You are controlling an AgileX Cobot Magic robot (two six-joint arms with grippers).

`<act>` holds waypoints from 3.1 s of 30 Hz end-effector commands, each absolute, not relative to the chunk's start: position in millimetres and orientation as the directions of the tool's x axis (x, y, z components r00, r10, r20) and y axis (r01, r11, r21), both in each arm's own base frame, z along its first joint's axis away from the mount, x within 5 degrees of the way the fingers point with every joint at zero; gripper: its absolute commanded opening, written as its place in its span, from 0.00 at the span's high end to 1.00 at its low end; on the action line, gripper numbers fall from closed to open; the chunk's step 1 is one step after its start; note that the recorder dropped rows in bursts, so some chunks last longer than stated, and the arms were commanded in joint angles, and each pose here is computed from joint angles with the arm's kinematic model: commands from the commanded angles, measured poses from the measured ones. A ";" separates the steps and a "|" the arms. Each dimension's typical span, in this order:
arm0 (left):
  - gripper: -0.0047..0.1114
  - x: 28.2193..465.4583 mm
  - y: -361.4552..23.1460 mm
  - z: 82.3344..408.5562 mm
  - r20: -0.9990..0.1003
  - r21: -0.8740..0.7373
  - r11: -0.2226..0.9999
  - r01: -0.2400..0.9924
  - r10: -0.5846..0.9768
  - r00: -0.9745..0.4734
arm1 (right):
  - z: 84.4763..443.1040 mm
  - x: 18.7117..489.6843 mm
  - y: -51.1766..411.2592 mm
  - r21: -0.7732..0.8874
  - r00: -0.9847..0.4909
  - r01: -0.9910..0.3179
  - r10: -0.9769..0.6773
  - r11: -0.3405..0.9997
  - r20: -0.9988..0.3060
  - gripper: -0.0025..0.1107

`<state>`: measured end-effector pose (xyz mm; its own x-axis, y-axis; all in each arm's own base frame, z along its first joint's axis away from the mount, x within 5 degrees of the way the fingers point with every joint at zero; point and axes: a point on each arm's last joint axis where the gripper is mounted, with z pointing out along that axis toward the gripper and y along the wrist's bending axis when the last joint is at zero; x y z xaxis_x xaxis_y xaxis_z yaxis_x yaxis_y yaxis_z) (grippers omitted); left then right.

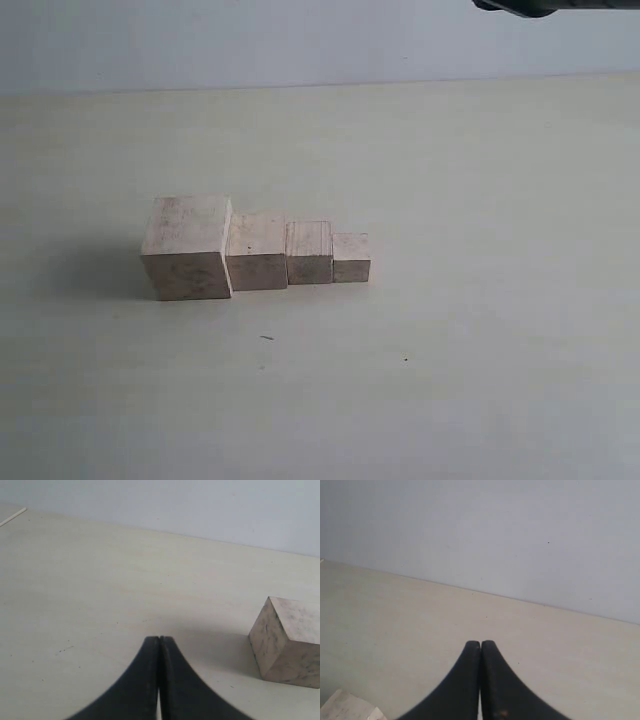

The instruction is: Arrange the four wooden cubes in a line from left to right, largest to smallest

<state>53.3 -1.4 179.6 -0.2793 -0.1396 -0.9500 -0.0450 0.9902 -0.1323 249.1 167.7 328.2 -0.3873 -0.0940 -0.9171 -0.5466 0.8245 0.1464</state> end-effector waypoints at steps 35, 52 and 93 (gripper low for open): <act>0.96 53.0 -1.8 180.4 -0.952 -0.135 0.990 -0.037 -0.140 -0.271 | 336.3 25.6 14.1 -0.042 0.097 -0.141 -0.028 0.989 -0.995 0.98; 0.96 53.0 -1.8 180.4 -0.952 -0.135 0.990 -0.037 -0.140 -0.271 | 193.1 55.5 2.4 0.092 -0.139 -0.009 0.089 0.996 -0.986 0.98; 0.96 53.0 -1.8 180.4 -0.952 -0.135 0.990 -0.037 -0.140 -0.271 | 182.6 53.4 5.4 0.055 -0.251 -0.051 0.040 0.997 -0.967 0.98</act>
